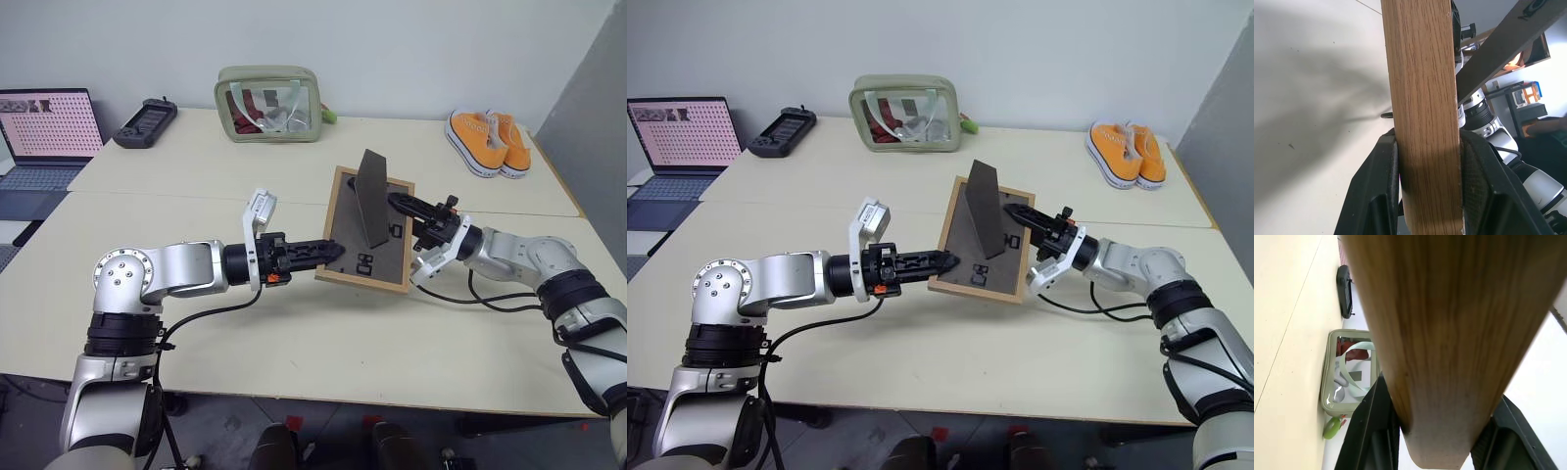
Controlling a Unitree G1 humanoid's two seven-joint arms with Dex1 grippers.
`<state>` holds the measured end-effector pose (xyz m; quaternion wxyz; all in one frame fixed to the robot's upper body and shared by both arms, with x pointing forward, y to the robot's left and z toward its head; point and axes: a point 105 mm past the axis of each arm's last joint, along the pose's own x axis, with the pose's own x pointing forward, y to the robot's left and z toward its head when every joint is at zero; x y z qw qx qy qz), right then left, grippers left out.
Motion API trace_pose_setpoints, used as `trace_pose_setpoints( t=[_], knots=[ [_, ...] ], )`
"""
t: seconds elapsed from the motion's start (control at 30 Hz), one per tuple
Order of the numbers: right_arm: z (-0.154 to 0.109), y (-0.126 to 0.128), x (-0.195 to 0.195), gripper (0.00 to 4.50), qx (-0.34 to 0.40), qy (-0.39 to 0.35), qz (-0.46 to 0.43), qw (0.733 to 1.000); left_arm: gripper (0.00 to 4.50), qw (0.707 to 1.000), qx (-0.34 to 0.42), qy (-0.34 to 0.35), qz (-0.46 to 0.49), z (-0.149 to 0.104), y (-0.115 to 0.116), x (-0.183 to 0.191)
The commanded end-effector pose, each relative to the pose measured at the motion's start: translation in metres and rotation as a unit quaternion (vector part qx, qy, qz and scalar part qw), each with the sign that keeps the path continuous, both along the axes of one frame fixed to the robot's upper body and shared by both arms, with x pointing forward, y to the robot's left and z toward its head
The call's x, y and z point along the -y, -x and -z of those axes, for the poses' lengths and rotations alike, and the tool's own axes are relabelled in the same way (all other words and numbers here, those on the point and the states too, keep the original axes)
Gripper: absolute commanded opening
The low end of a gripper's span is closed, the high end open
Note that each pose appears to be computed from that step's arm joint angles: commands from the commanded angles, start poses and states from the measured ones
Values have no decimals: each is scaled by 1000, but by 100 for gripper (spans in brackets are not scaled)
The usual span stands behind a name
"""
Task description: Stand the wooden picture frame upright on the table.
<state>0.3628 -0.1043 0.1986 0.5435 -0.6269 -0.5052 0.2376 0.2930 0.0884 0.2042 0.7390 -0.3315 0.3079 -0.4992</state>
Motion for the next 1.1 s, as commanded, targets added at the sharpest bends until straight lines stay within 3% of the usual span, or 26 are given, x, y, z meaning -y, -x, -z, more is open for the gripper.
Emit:
trace_pose_setpoints(
  t=[0.03, 0.4, 0.5, 1.1],
  knots=[
    [-10, 3, -6, 133, 13, -3, -16, 1000, 129, 1000, 29, -2, 4, -13, 2, 3],
    [-10, 1, -4, 133, 7, -6, -11, 1000, 129, 999, 38, -3, -24, -18, -5, 4],
    [-9, 2, -4, 133, 1, -8, -12, 1000, 129, 996, 72, -22, -49, -25, -5, 2],
    [-6, 3, -6, 133, -13, -15, -16, 1000, 129, 994, 87, -54, -49, -19, 1, -1]
  ],
)
